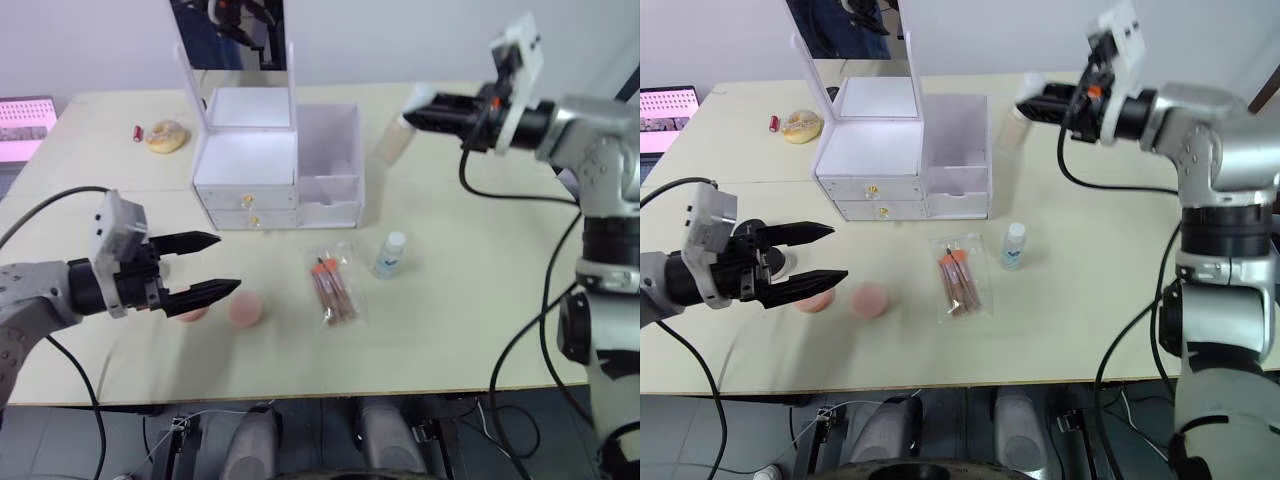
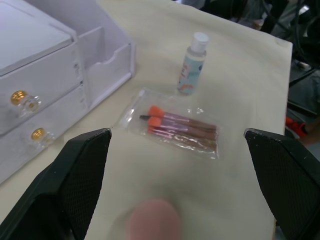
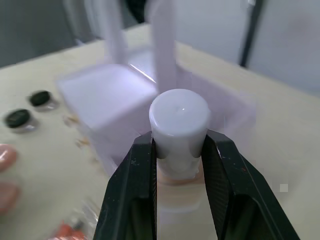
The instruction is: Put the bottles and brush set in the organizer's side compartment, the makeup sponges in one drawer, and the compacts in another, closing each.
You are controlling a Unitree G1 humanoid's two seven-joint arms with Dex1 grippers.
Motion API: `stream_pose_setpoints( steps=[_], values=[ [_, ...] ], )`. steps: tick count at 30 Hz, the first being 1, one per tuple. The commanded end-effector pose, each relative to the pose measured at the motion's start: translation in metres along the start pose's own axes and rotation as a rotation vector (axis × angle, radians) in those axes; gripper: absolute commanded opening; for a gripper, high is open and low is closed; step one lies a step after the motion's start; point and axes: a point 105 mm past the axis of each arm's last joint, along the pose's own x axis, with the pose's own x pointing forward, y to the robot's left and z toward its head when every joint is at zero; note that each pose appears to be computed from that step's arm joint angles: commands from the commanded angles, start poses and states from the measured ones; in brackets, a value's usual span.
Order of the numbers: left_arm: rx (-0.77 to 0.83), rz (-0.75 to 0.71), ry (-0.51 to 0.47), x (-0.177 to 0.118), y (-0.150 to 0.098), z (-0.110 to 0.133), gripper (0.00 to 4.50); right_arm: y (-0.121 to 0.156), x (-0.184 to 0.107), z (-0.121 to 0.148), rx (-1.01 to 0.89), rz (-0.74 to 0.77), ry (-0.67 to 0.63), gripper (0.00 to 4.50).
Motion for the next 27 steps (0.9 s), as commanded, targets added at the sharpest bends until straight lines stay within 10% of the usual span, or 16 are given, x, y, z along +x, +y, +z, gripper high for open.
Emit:
stream_pose_setpoints(
  steps=[1,27],
  values=[
    [0.058,0.005,-0.014,-0.002,0.001,0.01,4.5,0.017,0.021,0.021,-0.046,0.127,-0.033,0.75],
    [0.041,0.035,-0.026,-0.003,-0.009,0.01,4.5,-0.001,0.082,-0.072,-0.239,0.259,0.271,0.75]
  ],
)
